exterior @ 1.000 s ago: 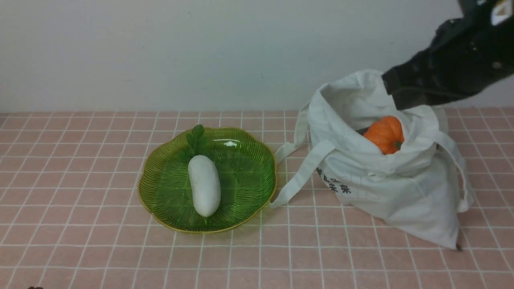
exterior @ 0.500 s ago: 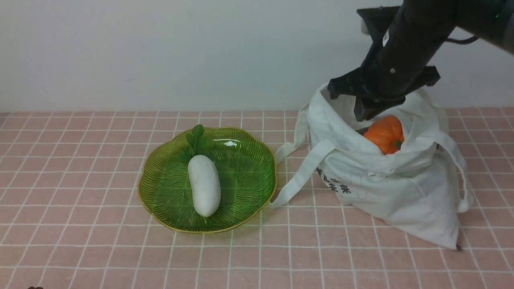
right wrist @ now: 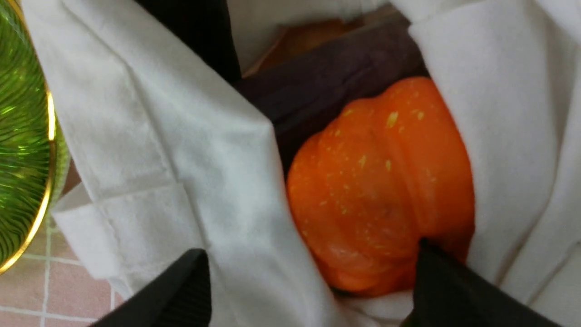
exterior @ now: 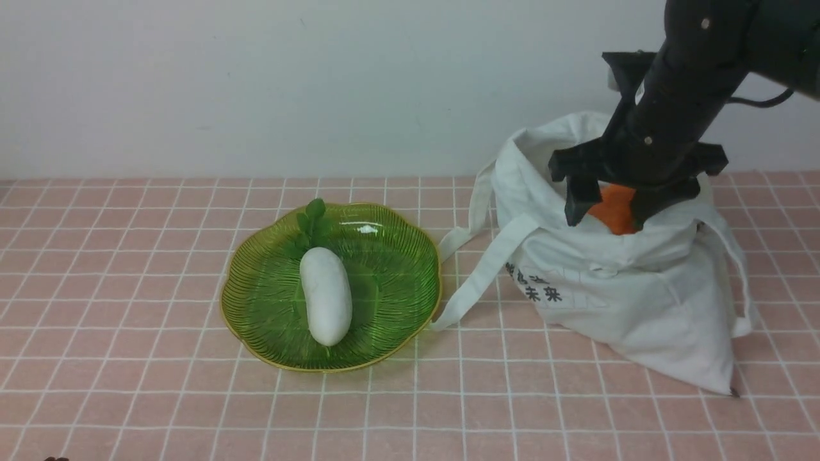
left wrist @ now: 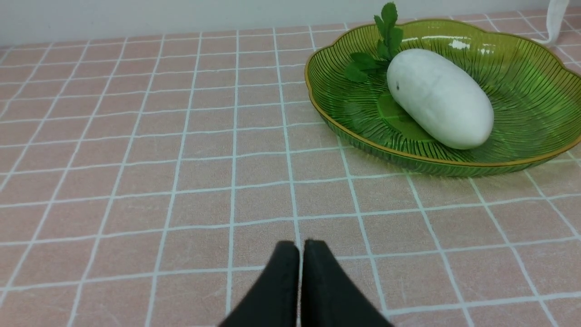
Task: Take vegetables from bag on pink coffee tablecloth place on plate.
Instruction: 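Reach into the cloth bag toward the pumpkin with the right gripper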
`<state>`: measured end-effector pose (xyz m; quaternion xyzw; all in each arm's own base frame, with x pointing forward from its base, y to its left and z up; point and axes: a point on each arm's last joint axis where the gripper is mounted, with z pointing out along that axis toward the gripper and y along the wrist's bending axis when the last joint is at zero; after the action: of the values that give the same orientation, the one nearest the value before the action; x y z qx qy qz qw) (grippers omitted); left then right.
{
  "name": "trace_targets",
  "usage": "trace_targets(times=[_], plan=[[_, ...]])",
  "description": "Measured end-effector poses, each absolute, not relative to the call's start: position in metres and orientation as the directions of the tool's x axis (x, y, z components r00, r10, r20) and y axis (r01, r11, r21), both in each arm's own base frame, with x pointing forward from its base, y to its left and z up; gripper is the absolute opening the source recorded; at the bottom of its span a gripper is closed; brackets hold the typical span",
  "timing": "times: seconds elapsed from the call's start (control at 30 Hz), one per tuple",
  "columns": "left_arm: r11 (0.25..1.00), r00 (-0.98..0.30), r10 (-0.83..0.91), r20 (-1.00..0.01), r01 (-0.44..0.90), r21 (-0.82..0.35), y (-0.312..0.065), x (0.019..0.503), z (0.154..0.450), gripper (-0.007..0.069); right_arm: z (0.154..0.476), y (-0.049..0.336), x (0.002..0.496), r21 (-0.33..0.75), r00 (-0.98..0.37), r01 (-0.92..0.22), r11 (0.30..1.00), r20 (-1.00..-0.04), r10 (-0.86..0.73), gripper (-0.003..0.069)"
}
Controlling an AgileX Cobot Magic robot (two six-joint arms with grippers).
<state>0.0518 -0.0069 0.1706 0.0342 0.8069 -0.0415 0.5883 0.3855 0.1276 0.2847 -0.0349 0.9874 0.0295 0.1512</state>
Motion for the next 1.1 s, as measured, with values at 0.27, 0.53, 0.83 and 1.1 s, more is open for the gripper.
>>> trace_targets(times=[0.27,0.53,0.83,1.1], plan=[[0.994,-0.305,0.006,-0.952,0.104,-0.027,-0.007,0.052,0.171,-0.0006,0.286,0.116,0.390,-0.066,-0.940,-0.035,0.997,-0.338,-0.055,0.0603],[0.994,-0.305,0.006,-0.952,0.104,-0.027,-0.007,0.052,0.171,-0.0006,0.300,0.114,0.397,0.024,-0.930,0.009,1.000,-0.367,0.017,0.0599],[0.994,-0.305,0.006,-0.952,0.104,-0.027,-0.007,0.052,0.171,-0.0006,0.305,0.090,0.406,0.144,-0.926,0.097,0.985,-0.349,0.142,0.0591],[0.994,-0.305,0.006,-0.952,0.104,-0.027,-0.007,0.052,0.171,-0.0006,0.305,0.113,0.401,0.193,-0.941,-0.005,0.981,-0.334,0.061,0.0591]])
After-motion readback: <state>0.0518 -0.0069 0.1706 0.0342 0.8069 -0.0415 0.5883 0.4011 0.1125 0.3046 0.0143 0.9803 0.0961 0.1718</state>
